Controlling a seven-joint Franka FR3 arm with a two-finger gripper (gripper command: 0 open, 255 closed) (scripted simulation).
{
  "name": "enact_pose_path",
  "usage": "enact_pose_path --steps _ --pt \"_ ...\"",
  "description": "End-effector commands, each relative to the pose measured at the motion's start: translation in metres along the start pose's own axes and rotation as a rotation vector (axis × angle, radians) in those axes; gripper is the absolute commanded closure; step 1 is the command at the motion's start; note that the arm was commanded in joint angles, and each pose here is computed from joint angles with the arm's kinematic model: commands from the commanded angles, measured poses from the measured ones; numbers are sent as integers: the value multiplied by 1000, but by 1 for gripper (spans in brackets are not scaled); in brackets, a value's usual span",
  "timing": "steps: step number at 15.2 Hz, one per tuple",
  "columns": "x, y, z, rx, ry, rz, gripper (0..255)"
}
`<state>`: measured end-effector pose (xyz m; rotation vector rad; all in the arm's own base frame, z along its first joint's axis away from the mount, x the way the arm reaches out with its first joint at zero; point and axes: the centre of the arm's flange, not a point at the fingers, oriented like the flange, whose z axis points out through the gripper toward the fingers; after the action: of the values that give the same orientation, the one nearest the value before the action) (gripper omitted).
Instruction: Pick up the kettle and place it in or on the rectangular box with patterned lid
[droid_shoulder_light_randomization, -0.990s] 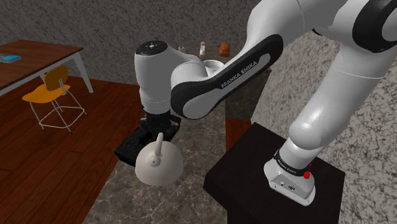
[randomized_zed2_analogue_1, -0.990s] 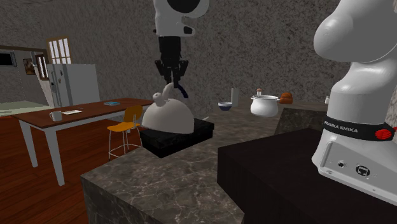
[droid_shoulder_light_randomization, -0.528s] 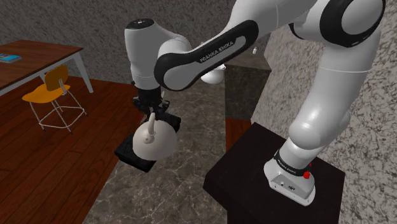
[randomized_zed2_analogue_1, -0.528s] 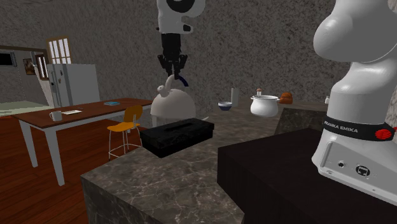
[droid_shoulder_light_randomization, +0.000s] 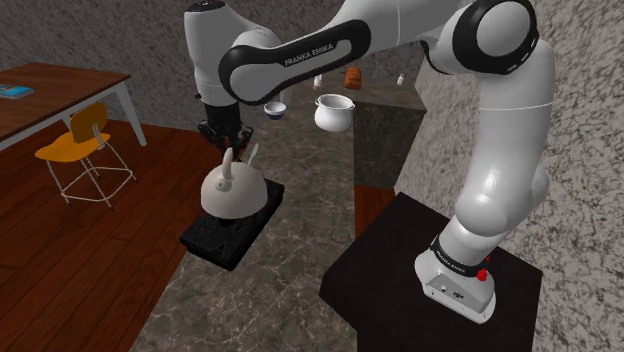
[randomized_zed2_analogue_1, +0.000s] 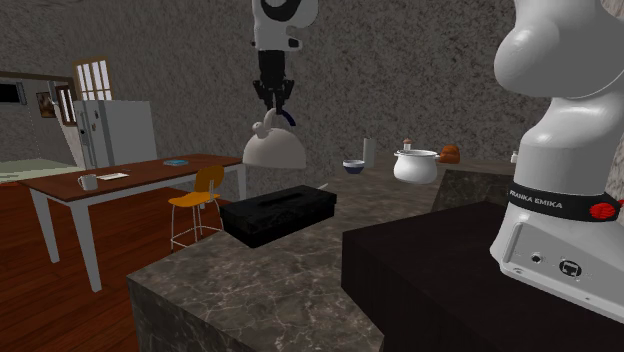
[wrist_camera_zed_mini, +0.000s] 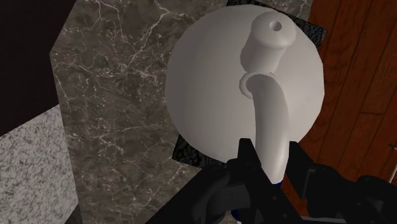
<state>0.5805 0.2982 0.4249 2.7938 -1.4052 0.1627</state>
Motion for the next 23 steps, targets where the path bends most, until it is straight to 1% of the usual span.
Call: enact_pose_path --steps 1,4,23 --pt "24 -13 -5 1 1 0 255" --pt "62 -37 -13 1 1 0 255" --pt "52 -33 87 1 1 0 255"
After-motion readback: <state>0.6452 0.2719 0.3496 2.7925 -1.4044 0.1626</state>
